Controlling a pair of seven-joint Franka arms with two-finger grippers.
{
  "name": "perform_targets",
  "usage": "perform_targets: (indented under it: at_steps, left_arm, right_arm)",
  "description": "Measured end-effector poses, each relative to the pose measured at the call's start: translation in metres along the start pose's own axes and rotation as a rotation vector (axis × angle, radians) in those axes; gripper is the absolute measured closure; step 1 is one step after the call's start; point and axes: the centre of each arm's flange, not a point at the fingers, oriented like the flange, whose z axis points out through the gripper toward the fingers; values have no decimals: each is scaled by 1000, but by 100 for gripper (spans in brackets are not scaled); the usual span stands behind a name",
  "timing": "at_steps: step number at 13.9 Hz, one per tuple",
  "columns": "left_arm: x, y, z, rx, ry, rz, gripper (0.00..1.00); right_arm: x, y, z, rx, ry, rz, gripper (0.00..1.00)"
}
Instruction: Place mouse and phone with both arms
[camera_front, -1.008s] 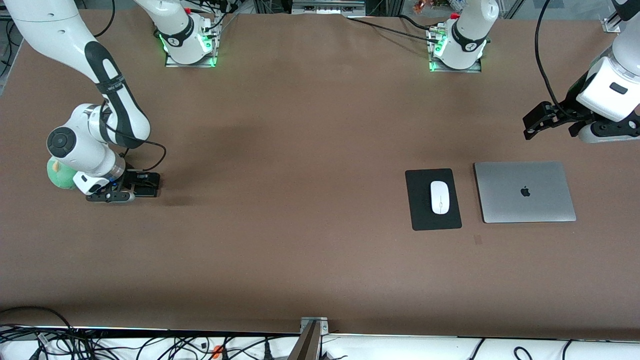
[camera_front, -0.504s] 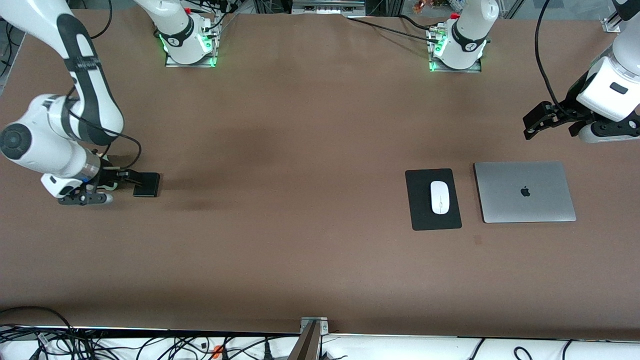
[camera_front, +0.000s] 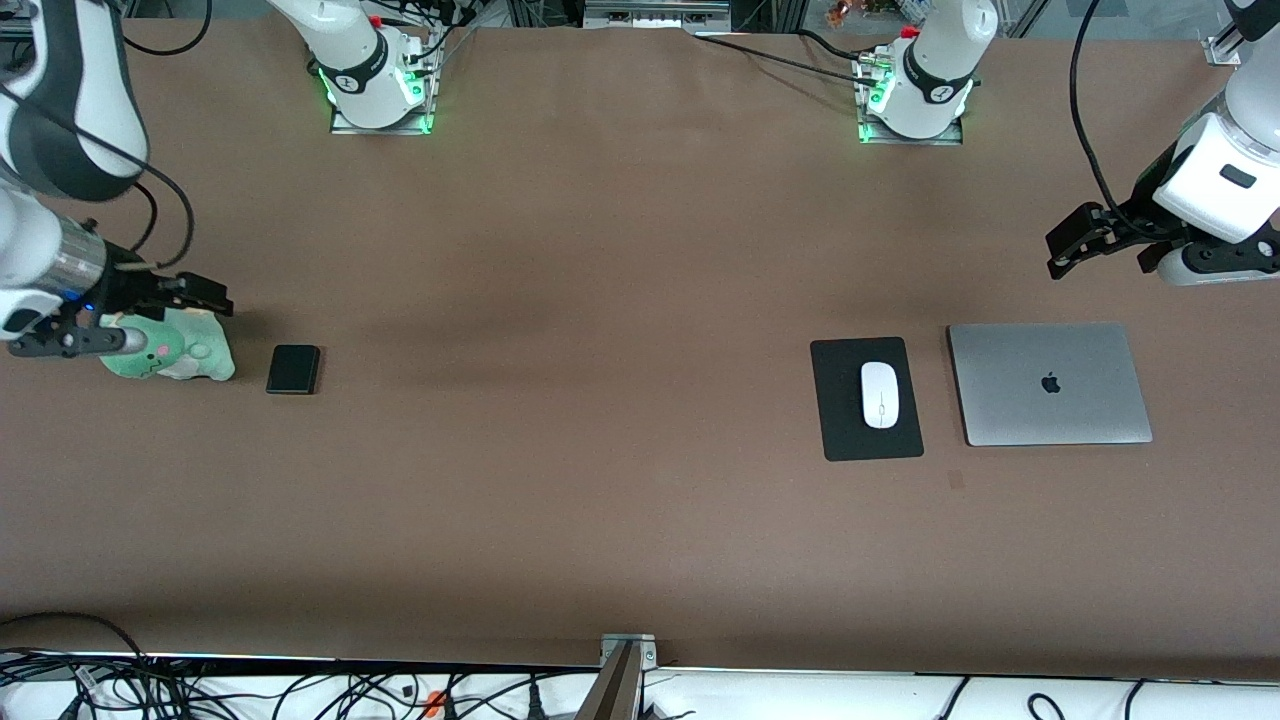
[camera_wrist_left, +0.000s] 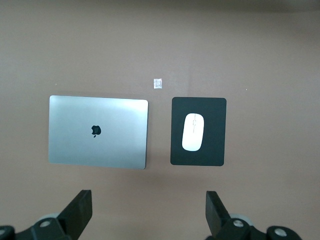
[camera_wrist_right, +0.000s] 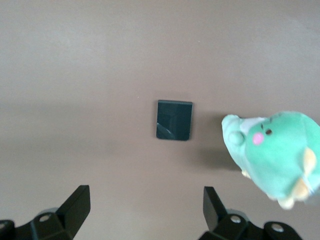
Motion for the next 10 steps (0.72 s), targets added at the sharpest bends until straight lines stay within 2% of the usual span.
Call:
perform_targets:
  at_steps: [6,10]
  left_arm:
    - [0,0,0,0,0,0,0]
    - [0,0,0,0,1,0,0]
  right_arm:
    - [-45,-30,-112,6,-21,31,0]
    - [-64,-31,-144,0,-16,30,0]
